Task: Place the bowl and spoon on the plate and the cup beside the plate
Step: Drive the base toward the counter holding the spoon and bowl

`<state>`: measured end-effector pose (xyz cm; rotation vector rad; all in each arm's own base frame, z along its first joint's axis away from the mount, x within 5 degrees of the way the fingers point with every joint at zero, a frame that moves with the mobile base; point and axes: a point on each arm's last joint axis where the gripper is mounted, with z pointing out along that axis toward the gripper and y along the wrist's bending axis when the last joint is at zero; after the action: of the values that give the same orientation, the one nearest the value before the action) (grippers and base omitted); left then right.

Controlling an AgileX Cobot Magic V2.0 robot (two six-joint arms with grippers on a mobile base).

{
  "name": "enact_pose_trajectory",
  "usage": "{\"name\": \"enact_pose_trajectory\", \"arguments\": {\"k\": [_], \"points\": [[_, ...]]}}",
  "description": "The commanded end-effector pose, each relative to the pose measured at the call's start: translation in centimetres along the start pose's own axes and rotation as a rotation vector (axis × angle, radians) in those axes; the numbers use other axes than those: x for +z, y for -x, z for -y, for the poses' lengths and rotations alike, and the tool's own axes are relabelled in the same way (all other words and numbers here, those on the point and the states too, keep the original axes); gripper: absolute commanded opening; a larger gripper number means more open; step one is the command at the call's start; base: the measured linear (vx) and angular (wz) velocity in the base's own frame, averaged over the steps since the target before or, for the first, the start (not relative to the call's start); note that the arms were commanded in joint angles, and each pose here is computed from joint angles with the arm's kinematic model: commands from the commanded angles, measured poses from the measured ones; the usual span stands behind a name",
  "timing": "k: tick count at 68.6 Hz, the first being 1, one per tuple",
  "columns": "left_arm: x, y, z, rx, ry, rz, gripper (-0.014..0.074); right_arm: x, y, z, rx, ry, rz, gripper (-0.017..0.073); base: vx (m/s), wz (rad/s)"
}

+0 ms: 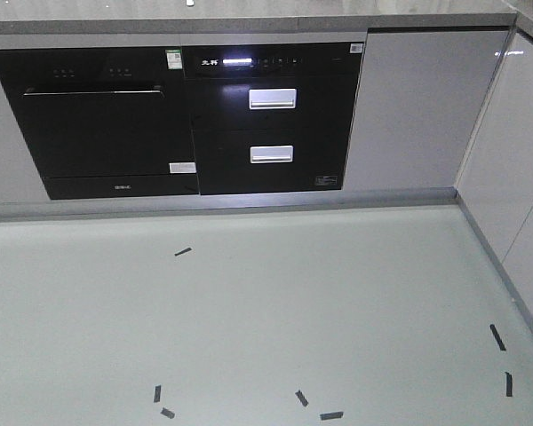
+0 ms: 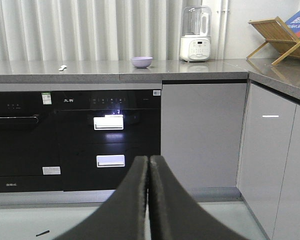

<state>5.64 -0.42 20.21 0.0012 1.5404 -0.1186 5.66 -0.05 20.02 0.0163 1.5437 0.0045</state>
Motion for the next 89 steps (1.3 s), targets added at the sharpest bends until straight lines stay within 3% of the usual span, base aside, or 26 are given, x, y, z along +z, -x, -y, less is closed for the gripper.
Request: {"name": "enact_pose_trajectory", "arguments": {"k": [1,89], "points": [[-0.22,1.34,0.16,-0.011,-0.017,0.105,-0.0006,-0.05,0.41,-0.05,-0.008,0.006,0.071,-0.0006,0.16,-0.04],[-0.22,1.34,0.16,-0.011,-0.017,0.105,-0.0006,-0.05,0.41,-0.05,-0.008,0.006,0.071,-0.0006,0.22,0.03]]}}
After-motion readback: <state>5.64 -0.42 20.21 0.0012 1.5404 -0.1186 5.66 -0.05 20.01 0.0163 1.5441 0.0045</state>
